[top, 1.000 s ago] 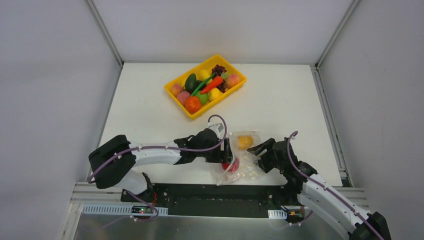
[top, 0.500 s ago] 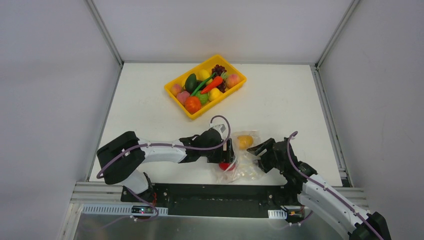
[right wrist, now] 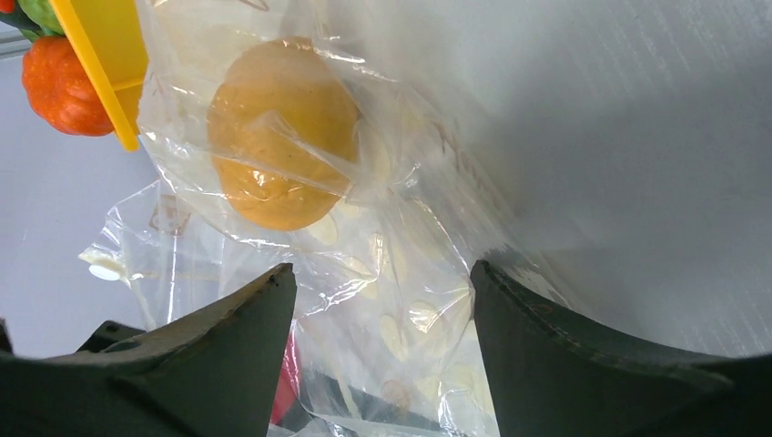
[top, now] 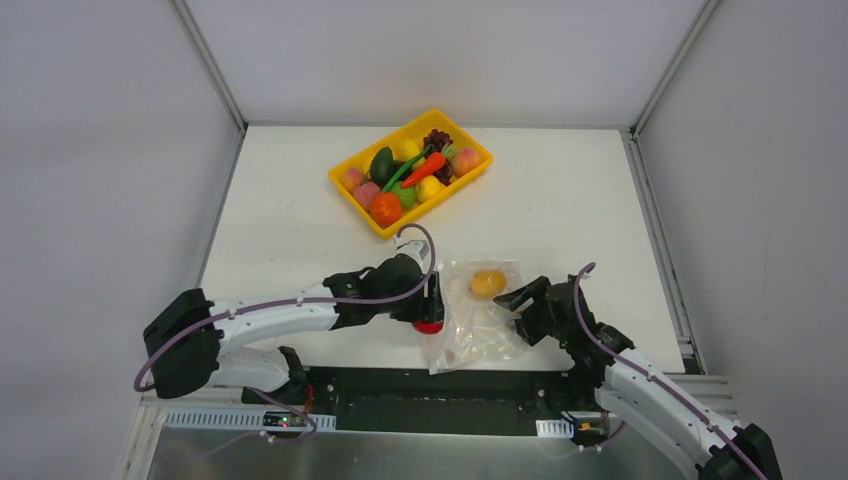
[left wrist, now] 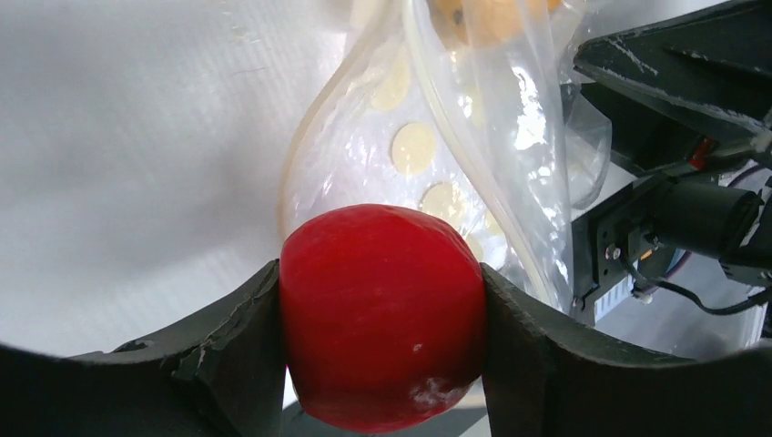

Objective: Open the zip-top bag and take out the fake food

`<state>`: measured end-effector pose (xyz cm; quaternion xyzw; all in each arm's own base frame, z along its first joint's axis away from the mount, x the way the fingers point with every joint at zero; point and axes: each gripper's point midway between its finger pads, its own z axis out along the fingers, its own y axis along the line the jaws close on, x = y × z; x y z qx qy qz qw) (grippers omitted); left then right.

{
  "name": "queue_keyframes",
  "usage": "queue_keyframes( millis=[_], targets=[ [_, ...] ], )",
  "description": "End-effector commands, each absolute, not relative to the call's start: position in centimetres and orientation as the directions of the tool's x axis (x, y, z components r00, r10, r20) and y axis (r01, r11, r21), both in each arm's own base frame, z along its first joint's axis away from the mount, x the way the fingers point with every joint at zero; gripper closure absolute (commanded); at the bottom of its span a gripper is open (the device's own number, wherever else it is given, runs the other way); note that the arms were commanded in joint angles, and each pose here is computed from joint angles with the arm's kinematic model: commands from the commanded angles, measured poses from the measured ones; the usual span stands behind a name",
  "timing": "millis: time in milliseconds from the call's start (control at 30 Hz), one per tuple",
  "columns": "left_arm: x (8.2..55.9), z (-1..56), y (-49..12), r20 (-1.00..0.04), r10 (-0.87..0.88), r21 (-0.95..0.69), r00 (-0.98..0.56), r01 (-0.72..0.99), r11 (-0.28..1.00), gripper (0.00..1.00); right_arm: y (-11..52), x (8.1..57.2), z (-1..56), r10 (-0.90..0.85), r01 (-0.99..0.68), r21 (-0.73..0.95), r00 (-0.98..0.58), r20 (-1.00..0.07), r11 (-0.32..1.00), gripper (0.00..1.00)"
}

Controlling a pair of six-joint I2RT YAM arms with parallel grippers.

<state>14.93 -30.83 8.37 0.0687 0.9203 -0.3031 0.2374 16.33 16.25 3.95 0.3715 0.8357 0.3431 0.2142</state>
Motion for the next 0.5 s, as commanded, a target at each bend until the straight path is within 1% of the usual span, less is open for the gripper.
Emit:
queue_keyframes(
  millis=[0, 100, 267, 467],
  targets=[
    [15.8, 8.9, -25.9, -0.542, 0.016, -0.386, -0.841, 0.265, 0.884, 0.69, 14.5, 14.6, 1.1, 0.758, 0.534, 0.636, -0.640, -0.126, 0.557, 0.26],
    [17.1, 10.0, -23.5, -0.554, -0.011, -0.366, -0.833, 0.232, 0.901, 0.70, 14.5, 14.8, 1.5, 0.755, 0.525, 0.639, -0.642, -0.136, 0.562, 0.26],
    [20.9, 13.4, -20.2, -0.594, -0.116, -0.380, -0.796, 0.150, 0.913, 0.70, 14.6, 15.3, 2.9, 0.746, 0.494, 0.656, -0.645, -0.163, 0.570, 0.24],
    [26.0, 18.4, -19.2, -0.667, -0.161, -0.363, -0.728, 0.129, 0.923, 0.68, 14.7, 15.8, 5.0, 0.724, 0.443, 0.670, -0.658, -0.209, 0.596, 0.19]
  ],
)
